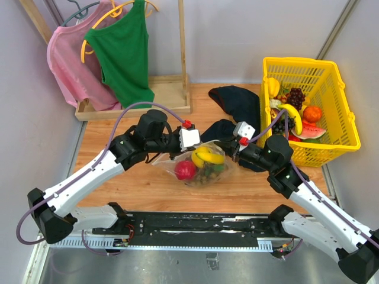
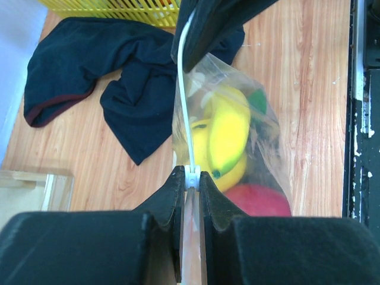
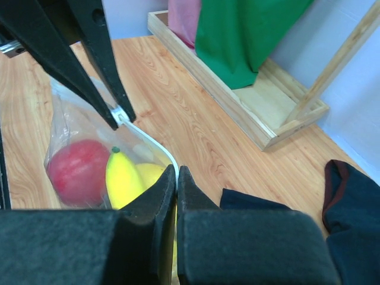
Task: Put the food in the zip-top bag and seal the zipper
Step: Zip the zipper food storage bag at the center of the board.
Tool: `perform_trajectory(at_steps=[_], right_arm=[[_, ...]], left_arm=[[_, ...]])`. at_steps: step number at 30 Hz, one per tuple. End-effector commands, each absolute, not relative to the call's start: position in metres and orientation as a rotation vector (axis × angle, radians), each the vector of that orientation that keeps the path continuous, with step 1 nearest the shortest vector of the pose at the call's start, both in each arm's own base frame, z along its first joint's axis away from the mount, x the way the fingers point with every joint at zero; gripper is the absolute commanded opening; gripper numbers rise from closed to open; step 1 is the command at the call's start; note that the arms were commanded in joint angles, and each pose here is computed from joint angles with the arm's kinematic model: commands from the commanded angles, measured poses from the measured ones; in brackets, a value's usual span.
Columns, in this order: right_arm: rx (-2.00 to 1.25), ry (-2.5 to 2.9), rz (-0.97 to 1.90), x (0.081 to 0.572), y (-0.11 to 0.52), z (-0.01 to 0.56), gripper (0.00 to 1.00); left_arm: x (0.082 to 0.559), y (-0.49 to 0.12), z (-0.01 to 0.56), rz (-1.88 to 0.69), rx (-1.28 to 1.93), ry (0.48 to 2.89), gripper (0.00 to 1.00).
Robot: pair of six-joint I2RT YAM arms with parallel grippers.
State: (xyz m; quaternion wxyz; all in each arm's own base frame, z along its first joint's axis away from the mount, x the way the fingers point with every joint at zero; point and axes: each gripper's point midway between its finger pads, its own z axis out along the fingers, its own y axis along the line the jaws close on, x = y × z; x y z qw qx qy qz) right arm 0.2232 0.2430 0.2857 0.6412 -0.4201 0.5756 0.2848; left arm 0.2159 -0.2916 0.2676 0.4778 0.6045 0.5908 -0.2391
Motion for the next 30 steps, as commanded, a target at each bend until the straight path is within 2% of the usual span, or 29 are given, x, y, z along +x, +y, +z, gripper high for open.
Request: perform_trajectory(at_steps=[1,14,20,21,23,25,27,30], right_arm=[[-0.827,1.314,0.541,0.238,0.224,0.302,0.01],[-0.708,1.442,0.442,0.25,0.196,0.287,0.0],[-0.883,1.43,0.513,0.239,0.216,0.285,0.01],[-0.923,1.416,0.536,0.235,0.221,0.285,0.08],[-1.013,1.39,0.596,0.225,0.233,0.283,0.31],[-1.08,1.362,0.652,0.217,0.242,0.285,0.48],[-1.135,1.336,0.697,0.211,0.25,0.287,0.56],[-1.194,1.315,0.737,0.209,0.259,0.288,0.61]], left_arm=[[0.21,-0.277,0.267,-0.56,1.448,1.486,0.0],[0.204,-0.265,0.248,-0.546,1.436,1.541,0.0],[0.201,-0.272,0.256,-0.573,1.477,1.483,0.0],[0.201,-0.274,0.258,-0.577,1.488,1.464,0.0],[0.202,-0.277,0.262,-0.58,1.5,1.44,0.0],[0.204,-0.281,0.265,-0.585,1.508,1.421,0.0],[0.205,-0.284,0.268,-0.591,1.516,1.404,0.0],[0.204,-0.288,0.268,-0.605,1.529,1.388,0.0]])
